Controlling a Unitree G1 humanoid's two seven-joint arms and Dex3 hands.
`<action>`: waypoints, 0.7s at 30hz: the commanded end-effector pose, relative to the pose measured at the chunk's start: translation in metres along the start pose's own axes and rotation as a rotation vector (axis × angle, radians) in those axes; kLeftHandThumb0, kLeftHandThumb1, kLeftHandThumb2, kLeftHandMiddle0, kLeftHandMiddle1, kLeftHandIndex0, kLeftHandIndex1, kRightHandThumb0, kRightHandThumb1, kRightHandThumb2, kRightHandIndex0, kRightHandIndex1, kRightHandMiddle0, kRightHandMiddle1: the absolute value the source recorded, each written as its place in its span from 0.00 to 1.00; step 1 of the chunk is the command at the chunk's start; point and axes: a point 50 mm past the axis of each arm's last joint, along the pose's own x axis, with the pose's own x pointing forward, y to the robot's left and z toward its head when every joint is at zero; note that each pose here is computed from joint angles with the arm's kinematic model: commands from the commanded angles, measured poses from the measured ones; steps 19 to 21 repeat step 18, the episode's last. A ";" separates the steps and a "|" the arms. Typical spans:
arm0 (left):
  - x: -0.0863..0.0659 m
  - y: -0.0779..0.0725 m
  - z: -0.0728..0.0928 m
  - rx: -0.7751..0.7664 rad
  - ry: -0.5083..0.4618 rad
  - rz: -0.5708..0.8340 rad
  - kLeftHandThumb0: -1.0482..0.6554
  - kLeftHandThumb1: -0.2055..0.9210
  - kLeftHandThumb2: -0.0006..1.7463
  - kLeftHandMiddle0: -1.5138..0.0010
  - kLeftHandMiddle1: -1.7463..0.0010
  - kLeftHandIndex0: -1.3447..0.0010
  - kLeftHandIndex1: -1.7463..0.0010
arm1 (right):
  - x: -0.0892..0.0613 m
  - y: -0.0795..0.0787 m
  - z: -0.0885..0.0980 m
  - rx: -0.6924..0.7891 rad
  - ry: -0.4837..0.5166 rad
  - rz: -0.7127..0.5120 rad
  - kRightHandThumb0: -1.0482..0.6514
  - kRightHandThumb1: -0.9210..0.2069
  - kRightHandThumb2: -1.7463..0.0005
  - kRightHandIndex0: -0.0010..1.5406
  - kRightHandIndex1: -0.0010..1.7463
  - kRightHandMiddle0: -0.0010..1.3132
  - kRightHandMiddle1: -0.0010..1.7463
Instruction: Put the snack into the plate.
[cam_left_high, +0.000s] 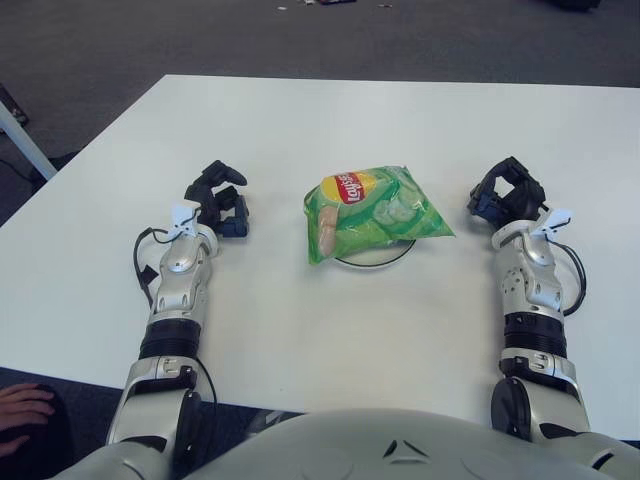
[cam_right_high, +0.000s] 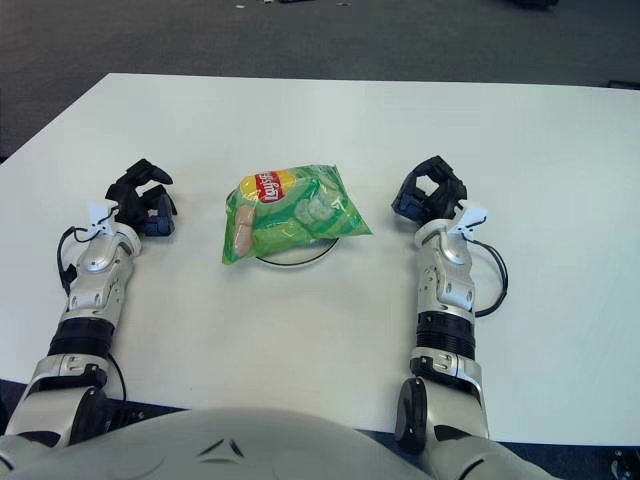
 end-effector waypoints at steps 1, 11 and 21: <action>-0.023 -0.007 -0.038 -0.047 0.143 0.013 0.61 0.22 0.93 0.44 0.00 0.56 0.03 | -0.020 -0.005 -0.041 0.046 0.110 -0.029 0.27 0.74 0.08 0.88 1.00 0.62 1.00; -0.026 -0.008 -0.038 -0.075 0.117 -0.007 0.61 0.28 0.88 0.51 0.00 0.55 0.05 | -0.024 -0.007 -0.045 0.012 0.052 0.012 0.27 0.76 0.07 0.89 1.00 0.63 1.00; -0.028 -0.009 -0.037 -0.091 0.092 -0.014 0.61 0.38 0.82 0.62 0.00 0.59 0.00 | -0.027 -0.009 -0.048 -0.015 0.031 0.025 0.27 0.76 0.07 0.89 1.00 0.63 1.00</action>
